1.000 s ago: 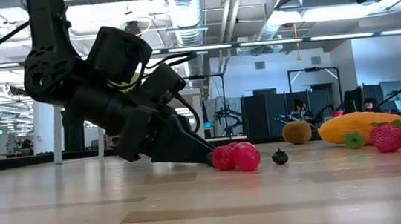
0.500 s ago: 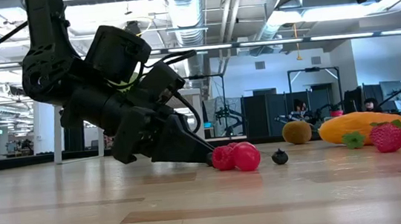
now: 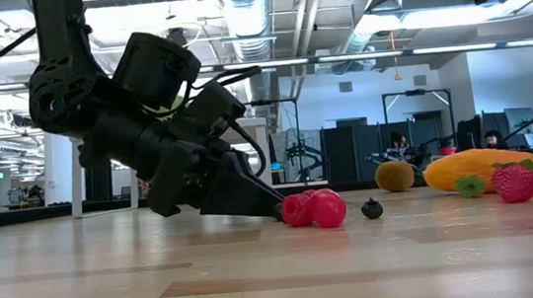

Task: Pick & Place Fruit
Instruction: Put the blueberry into the green strainer bowl on the shelf on the shelf

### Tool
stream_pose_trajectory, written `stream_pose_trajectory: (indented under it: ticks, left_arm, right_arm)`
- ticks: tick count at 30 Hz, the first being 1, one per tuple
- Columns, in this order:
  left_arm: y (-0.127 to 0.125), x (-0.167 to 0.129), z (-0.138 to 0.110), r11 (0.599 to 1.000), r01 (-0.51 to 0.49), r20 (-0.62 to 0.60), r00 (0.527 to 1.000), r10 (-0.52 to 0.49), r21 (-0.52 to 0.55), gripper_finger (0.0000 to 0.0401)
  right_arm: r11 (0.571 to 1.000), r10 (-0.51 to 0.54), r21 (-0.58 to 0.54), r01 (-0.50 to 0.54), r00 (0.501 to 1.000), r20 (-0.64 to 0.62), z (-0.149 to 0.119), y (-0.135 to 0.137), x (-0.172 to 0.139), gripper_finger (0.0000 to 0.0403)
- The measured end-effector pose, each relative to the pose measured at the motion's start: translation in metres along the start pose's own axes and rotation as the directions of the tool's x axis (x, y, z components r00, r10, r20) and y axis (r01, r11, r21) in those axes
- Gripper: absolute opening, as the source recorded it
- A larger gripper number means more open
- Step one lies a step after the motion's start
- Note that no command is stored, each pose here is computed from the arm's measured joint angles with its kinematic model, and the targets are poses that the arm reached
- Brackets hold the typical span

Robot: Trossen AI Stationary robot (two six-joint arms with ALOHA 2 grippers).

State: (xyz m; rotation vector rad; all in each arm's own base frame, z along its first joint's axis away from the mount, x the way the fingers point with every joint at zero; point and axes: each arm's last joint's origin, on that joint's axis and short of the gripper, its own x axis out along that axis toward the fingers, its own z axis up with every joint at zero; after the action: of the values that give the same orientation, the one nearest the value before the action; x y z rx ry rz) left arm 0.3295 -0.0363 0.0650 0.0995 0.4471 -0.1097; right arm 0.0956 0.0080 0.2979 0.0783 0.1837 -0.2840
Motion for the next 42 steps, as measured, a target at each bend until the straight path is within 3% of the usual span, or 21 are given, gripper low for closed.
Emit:
stream_pose_trajectory:
  ticks: [5,8,10,13,16,23,26,32,36,42]
  left_arm:
    - [0.006,-0.019,0.042,0.998,-0.051,0.121,0.992,0.046,0.039,0.0055]
    - [0.015,-0.041,0.072,0.978,-0.194,0.189,0.966,0.178,0.071,0.0056]
    - [0.023,-0.062,0.096,0.942,-0.33,0.252,0.919,0.304,0.064,0.0056]
    - [0.035,-0.1,0.128,0.83,-0.557,0.306,0.795,0.524,0.025,0.0057]
    - [0.046,-0.139,0.148,0.699,-0.715,0.307,0.659,0.687,-0.03,0.0057]
    - [0.076,-0.205,0.157,0.411,-0.906,0.17,0.392,0.904,-0.095,0.0058]
    - [0.089,-0.219,0.151,0.33,-0.937,0.101,0.319,0.942,-0.116,0.0058]
    - [0.112,-0.223,0.128,0.247,-0.962,-0.065,0.255,0.965,-0.117,0.0058]
    - [0.123,-0.221,0.118,0.219,-0.972,-0.12,0.229,0.966,-0.091,0.0058]
    - [0.124,-0.219,0.118,0.247,-0.961,-0.115,0.261,0.959,-0.123,0.0058]
  right_arm:
    - [1.0,0.0,0.001,0.0,1.0,0.001,0.0,0.0,0.0,0.0116]
    - [1.0,0.0,0.001,0.0,1.0,0.001,0.0,0.0,0.0,0.0116]
    - [1.0,0.0,0.001,0.0,1.0,0.001,0.0,0.0,0.0,0.0116]
    - [1.0,0.0,0.001,0.0,1.0,0.001,0.0,0.0,0.0,0.0116]
    - [1.0,0.0,0.001,0.0,1.0,0.001,0.0,0.0,0.0,0.0116]
    - [1.0,0.0,0.001,0.0,1.0,0.001,0.0,0.0,0.0,0.0116]
    - [1.0,0.0,0.001,0.0,1.0,0.001,0.0,0.0,0.0,0.0116]
    - [1.0,0.0,0.001,0.0,1.0,0.001,0.0,0.0,0.0,0.0116]
    - [1.0,0.0,0.001,0.0,1.0,0.001,0.0,0.0,0.0,0.0116]
    - [1.0,0.0,0.001,0.0,1.0,0.001,0.0,0.0,0.0,0.0116]
